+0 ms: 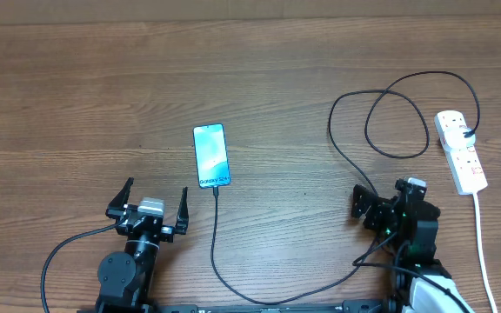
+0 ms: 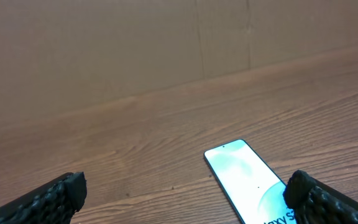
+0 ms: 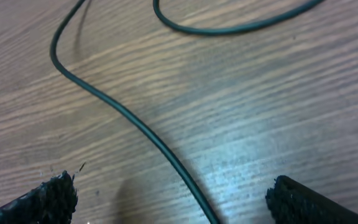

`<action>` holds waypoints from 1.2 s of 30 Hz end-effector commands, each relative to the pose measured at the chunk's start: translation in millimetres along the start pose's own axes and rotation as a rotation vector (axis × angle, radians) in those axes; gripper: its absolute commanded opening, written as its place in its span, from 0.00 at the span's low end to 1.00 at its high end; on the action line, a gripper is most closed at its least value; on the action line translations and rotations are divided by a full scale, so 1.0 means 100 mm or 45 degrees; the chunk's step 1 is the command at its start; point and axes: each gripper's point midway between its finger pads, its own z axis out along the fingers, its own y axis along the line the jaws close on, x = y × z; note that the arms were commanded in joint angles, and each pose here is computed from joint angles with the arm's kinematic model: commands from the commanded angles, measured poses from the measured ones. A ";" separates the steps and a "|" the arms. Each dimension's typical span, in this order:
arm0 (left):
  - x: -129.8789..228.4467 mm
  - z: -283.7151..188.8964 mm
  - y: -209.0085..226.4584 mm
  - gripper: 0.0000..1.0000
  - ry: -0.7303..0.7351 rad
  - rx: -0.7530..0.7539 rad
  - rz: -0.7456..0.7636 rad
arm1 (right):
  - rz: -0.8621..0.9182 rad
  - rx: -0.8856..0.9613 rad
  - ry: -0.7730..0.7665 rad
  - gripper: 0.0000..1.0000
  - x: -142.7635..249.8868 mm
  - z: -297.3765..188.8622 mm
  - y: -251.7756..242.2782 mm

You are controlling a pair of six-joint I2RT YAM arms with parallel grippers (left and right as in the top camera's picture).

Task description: Plug charger to phone and switch on socket

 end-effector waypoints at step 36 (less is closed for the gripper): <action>-0.01 0.00 0.02 1.00 -0.011 -0.007 0.013 | -0.235 -0.116 -0.038 1.00 0.03 -0.21 0.29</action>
